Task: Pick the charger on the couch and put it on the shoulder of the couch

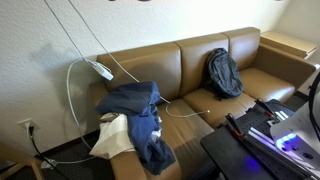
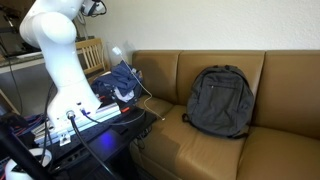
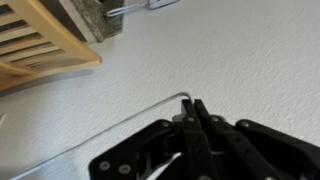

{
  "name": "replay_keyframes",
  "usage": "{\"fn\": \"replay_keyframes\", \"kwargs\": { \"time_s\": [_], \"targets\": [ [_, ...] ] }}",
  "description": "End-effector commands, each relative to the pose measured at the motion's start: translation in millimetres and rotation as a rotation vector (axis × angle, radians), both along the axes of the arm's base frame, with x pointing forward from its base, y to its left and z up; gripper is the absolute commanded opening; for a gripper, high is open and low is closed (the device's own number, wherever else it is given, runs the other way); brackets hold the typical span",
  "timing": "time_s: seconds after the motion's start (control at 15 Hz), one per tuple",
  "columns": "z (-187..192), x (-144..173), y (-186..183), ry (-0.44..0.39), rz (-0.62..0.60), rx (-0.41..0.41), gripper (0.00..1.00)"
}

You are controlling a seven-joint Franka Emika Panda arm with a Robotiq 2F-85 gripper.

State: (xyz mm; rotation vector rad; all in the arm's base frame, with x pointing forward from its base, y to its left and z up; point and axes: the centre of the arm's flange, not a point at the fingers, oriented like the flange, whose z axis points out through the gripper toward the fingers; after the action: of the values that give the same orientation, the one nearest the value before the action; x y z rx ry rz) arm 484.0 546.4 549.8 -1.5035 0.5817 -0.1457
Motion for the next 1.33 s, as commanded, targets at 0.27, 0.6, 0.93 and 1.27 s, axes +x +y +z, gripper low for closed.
{"fn": "replay_keyframes", "kwargs": {
  "time_s": [0.27,0.6,0.93,1.27],
  "targets": [
    [115,5,58,-0.343,-0.020,0.186,0.01],
    [156,-23,62,-0.513,0.053,0.326,0.01],
    [146,-49,40,-0.488,0.024,0.298,0.01],
    [203,-38,88,-0.738,-0.001,0.304,0.01]
  ]
}}
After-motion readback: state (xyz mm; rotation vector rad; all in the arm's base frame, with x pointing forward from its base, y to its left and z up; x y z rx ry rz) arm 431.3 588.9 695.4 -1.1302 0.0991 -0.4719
